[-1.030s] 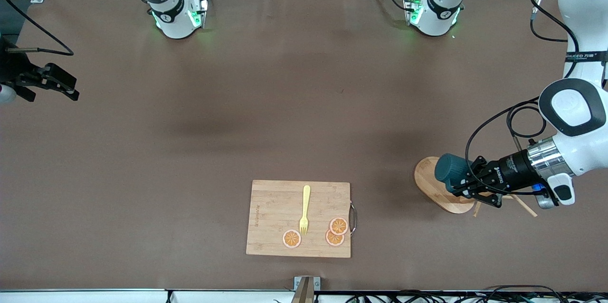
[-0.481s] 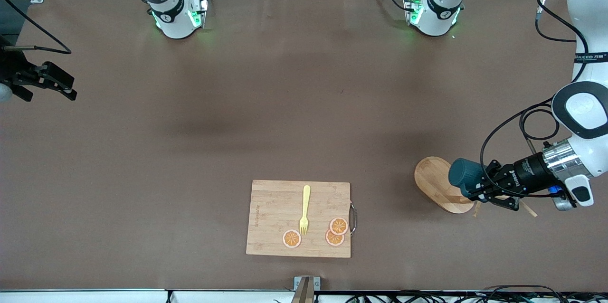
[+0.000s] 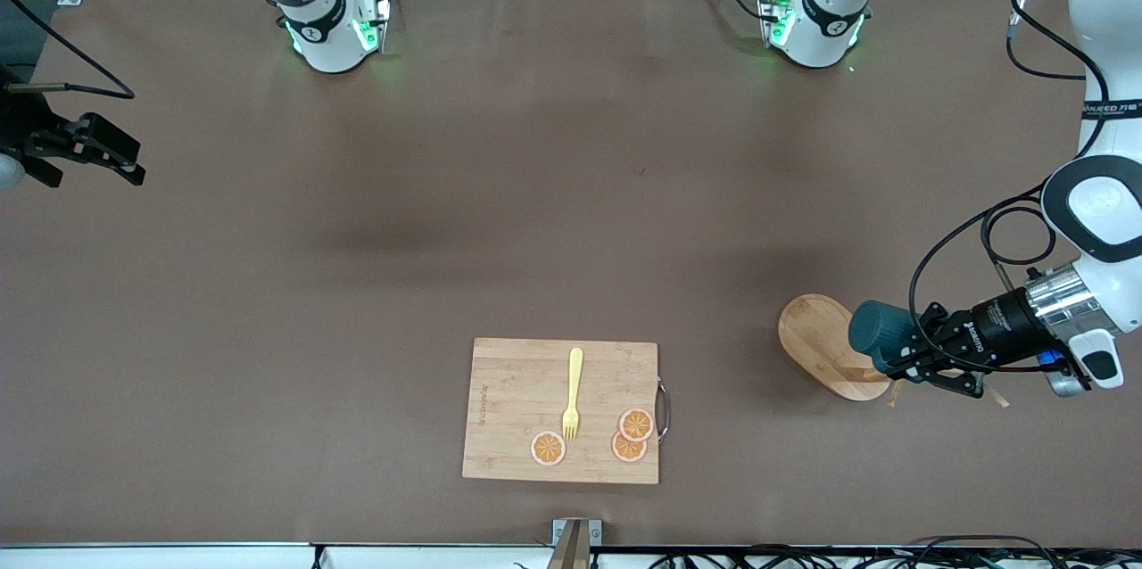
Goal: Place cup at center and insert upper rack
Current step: 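Hang the mug handle onto a peg of the mug tree, then open the left gripper and draw it back from the mug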
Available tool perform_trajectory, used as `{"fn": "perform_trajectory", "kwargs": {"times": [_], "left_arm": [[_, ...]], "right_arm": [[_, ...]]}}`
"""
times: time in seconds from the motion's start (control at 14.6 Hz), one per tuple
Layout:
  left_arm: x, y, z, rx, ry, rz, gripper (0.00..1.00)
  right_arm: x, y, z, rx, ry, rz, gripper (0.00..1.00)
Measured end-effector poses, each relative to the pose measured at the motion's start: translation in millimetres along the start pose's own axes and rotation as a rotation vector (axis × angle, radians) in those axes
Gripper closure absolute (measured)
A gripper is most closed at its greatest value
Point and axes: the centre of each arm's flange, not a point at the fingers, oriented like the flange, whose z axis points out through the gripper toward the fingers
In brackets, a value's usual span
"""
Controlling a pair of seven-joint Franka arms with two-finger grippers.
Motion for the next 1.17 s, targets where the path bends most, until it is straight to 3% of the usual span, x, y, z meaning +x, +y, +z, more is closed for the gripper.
{"fn": "perform_trajectory", "kwargs": {"times": [0.34, 0.48, 0.76, 1.03, 1.17], "left_arm": [[3.9, -0.3, -2.4, -0.003, 0.005, -0.002, 0.93], [4.4, 0.5, -3.9, -0.008, 0.007, 0.015, 0.78], [2.2, 6.7, -12.5, -0.028, 0.017, 0.043, 0.39], [-16.4, 15.3, -38.6, -0.021, 0.104, 0.138, 0.02], [-40.7, 18.5, -61.1, -0.005, 0.136, 0.193, 0.00]], "right_arm": [[-0.1, 0.7, 0.1, 0.000, -0.001, 0.001, 0.00], [0.0, 1.1, -0.3, 0.000, 0.001, 0.002, 0.00], [-0.1, 2.9, -0.9, 0.000, 0.001, 0.005, 0.00], [-0.1, 3.1, -1.1, 0.000, 0.002, 0.006, 0.00], [-0.1, 3.2, -1.2, 0.000, 0.002, 0.006, 0.00]]}}
